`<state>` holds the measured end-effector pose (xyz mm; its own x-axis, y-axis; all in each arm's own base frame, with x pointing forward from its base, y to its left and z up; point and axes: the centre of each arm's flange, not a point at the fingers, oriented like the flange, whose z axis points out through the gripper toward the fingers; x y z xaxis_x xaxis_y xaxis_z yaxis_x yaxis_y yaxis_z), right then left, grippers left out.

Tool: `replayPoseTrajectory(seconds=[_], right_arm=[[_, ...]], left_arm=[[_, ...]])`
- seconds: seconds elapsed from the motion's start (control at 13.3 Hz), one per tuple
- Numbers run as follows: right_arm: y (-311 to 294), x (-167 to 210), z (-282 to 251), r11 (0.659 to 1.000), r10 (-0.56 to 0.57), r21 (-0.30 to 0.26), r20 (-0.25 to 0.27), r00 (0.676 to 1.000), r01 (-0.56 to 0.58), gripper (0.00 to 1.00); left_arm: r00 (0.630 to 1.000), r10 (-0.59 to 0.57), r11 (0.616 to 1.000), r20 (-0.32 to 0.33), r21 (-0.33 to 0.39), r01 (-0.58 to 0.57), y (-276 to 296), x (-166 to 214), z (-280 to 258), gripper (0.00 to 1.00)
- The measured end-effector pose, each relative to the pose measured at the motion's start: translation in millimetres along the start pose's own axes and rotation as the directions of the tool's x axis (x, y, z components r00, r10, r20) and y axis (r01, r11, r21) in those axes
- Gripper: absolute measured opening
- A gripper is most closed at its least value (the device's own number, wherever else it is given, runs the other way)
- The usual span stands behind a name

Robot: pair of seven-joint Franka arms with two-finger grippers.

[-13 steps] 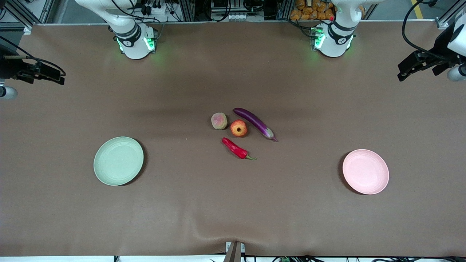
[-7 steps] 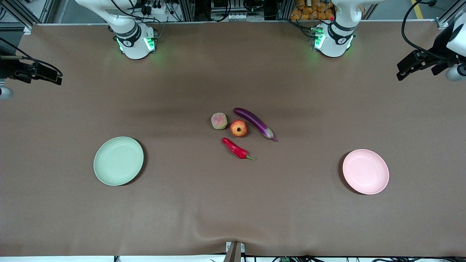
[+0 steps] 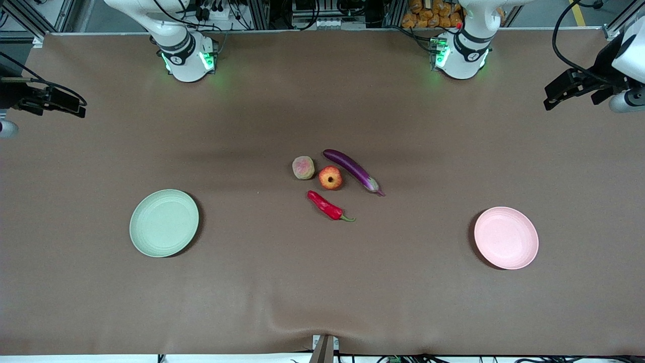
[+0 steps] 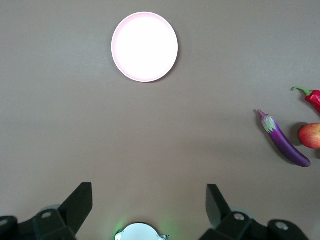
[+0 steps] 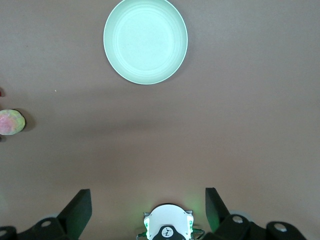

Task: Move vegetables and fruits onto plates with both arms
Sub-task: 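Reach the left gripper to the eggplant while the right gripper moves out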

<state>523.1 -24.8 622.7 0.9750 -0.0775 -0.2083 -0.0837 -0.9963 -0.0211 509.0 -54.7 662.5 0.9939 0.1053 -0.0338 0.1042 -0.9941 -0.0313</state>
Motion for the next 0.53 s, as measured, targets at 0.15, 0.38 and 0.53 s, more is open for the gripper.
replayPoseTrajectory(seconds=[0.15, 0.38, 0.53], right_arm=[[0.0, 0.0, 0.0, 1.000, 0.000, 0.000, 0.000, 1.000, 0.000, 1.00], [0.1, 0.0, 0.0, 1.000, 0.000, 0.000, 0.000, 1.000, 0.000, 1.00], [0.1, 0.0, 0.0, 1.000, 0.000, 0.000, 0.000, 1.000, 0.000, 1.00]], left_arm=[[1.000, 0.001, 1.000, 0.001, 0.000, -0.001, 0.0, 0.0, 0.5, 1.00], [1.000, 0.001, 1.000, 0.002, 0.000, -0.001, 0.0, 0.1, 1.1, 1.00], [1.000, 0.001, 1.000, 0.004, 0.001, -0.001, 0.0, 0.1, 2.0, 1.00]])
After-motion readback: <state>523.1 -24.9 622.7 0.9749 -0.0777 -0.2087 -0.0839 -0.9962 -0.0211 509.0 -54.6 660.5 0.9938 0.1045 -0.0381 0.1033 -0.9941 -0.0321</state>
